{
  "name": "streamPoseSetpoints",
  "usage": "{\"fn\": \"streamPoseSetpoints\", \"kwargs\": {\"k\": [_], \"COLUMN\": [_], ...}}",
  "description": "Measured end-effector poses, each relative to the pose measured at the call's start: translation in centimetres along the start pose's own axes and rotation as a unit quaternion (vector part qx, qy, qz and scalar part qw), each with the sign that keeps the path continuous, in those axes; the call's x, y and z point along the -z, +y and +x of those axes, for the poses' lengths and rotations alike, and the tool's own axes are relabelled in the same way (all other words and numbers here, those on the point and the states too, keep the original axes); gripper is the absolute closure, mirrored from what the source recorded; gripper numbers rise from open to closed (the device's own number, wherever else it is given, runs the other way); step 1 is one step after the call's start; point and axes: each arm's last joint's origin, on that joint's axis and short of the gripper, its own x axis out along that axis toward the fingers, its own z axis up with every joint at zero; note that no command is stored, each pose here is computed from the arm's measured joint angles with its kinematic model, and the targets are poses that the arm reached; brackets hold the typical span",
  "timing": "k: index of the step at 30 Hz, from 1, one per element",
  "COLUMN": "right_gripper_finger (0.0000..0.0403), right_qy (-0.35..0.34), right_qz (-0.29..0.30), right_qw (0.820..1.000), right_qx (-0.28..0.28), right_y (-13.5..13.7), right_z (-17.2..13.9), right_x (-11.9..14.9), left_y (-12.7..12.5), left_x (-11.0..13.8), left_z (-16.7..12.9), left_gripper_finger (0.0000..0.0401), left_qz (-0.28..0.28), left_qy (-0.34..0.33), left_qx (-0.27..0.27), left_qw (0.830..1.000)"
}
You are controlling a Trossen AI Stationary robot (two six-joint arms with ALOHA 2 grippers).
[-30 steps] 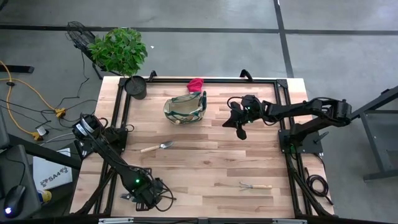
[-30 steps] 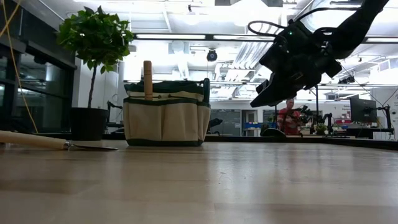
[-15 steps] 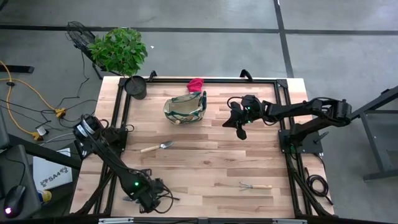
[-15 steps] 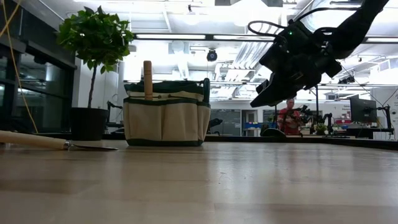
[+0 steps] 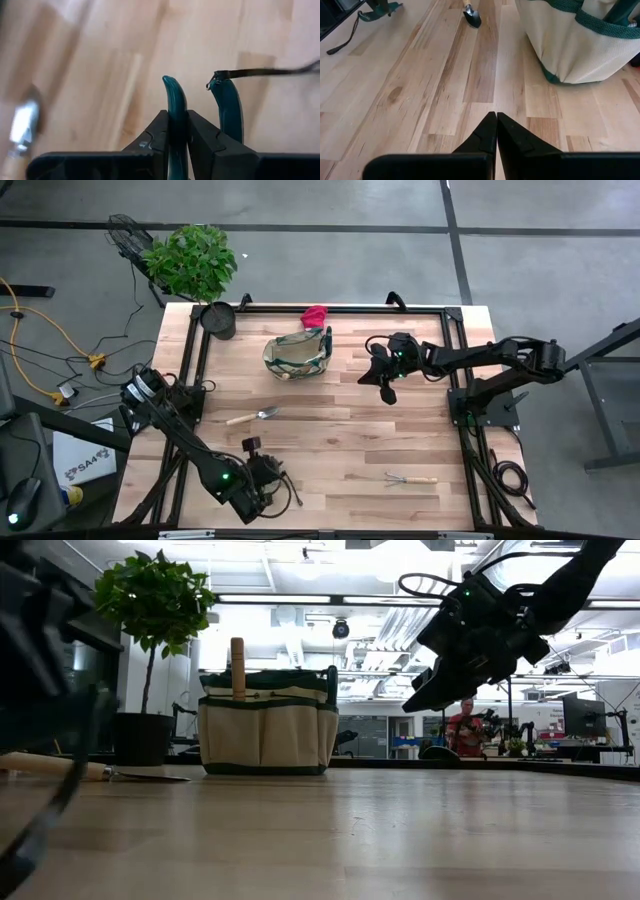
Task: Pick & Place Garden tools in Gardening bag
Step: Put the shear scissor into the gardening bag
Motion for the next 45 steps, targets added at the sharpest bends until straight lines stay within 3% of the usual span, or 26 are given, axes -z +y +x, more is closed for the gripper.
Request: {"fn": "streamPoseSetpoints", "kwargs": {"k": [13,18,22,25,30,34,38,45], "right_gripper_finger": [0.0399,0.0399,0.0399,0.0399,0.0399,0.0399,0.0399,0.0399], "right_qy": [-0.001,-0.007,-0.009,-0.01,-0.007,-0.003,-0.003,0.001], "right_qz": [-0.001,-0.004,-0.004,-0.004,-0.002,0.0,0.001,0.015], "right_qw": [1.0,1.0,1.0,1.0,1.0,1.0,1.0,1.0], "right_qx": [0.0,0.001,0.002,0.002,0.001,0.001,0.001,0.0], "right_y": [0.0,0.0,0.0,0.0,0.0,0.0,0.0,0.0], "right_z": [0.0,0.0,0.0,0.0,0.0,0.0,0.0,0.0], "right_x": [0.0,-0.1,-0.2,-0.2,-0.1,-0.1,0.0,0.0], "left_y": [2.1,2.9,3.5,4.8,7.8,10.6,13.0,17.3], "left_x": [-2.5,-4.9,-8.0,-10.5,-13.3,-15.3,-16.6,-16.7], "left_z": [-3.1,-2.6,-0.6,0.9,2.9,3.4,3.9,3.5], "left_gripper_finger": [0.0364,0.0364,0.0364,0.0364,0.0365,0.0365,0.0366,0.0366], "left_qz": [0.033,0.046,0.084,0.111,0.172,0.186,0.2,0.202], "left_qy": [-0.153,-0.154,-0.182,-0.227,-0.279,-0.318,-0.381,-0.45], "left_qx": [-0.074,-0.054,0.009,0.041,0.004,0.021,0.043,0.018], "left_qw": [0.985,0.986,0.98,0.967,0.945,0.929,0.902,0.87]}}
